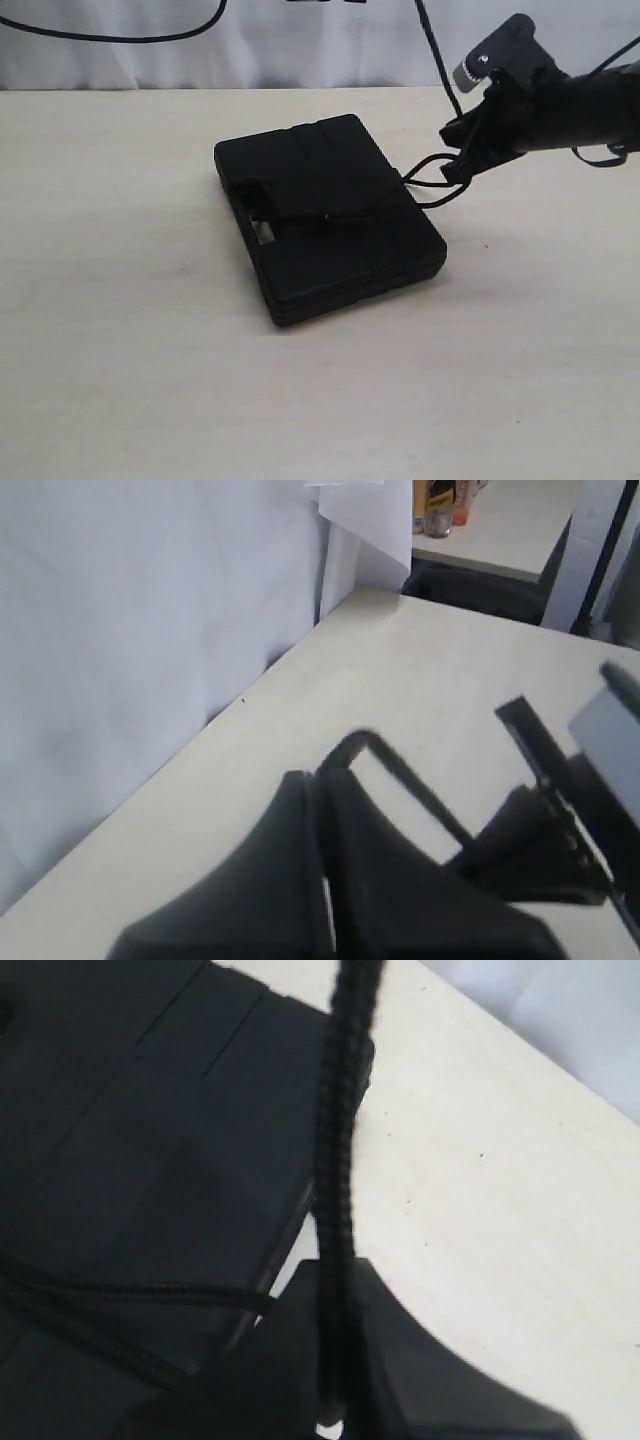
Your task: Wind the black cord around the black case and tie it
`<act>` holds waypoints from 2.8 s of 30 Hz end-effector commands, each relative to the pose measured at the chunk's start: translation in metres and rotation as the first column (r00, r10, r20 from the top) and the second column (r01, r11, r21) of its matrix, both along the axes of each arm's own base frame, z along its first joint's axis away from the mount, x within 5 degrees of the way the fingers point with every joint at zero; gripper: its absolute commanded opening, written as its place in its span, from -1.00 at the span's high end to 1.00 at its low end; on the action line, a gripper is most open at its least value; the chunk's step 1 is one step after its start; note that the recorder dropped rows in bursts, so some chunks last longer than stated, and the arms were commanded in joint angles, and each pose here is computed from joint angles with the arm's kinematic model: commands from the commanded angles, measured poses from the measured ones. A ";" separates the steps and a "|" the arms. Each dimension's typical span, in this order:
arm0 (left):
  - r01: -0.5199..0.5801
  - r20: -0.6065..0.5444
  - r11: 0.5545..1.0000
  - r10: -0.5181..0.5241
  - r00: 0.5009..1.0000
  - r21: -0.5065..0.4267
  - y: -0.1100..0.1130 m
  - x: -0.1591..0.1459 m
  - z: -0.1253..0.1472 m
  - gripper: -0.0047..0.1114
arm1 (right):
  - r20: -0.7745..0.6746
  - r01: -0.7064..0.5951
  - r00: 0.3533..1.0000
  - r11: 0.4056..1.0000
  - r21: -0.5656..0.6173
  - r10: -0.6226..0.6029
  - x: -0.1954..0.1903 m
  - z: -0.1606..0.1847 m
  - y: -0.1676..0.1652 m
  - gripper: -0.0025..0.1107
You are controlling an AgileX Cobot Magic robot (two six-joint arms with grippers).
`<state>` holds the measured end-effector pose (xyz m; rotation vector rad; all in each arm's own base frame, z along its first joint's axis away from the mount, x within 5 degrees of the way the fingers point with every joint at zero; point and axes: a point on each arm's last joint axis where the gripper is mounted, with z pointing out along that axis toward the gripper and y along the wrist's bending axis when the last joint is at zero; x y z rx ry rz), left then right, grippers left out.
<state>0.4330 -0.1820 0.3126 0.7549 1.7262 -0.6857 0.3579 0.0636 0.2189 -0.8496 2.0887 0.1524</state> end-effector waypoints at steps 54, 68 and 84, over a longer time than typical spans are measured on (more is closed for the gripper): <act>-0.195 -0.759 0.853 0.520 0.393 0.483 0.062 -0.001 -0.191 0.92 | 0.020 0.278 0.955 0.915 0.294 -0.297 0.035 0.057 -0.008 0.88; -0.297 -0.754 0.835 0.547 0.364 0.463 0.114 0.001 -0.152 0.92 | -0.088 0.402 0.914 0.860 0.313 -0.396 0.002 0.083 -0.114 0.88; -0.418 -0.780 0.815 0.543 0.311 0.401 0.136 0.004 -0.161 0.92 | -0.241 0.772 0.634 0.621 0.139 -0.734 -0.042 -0.013 -0.190 0.88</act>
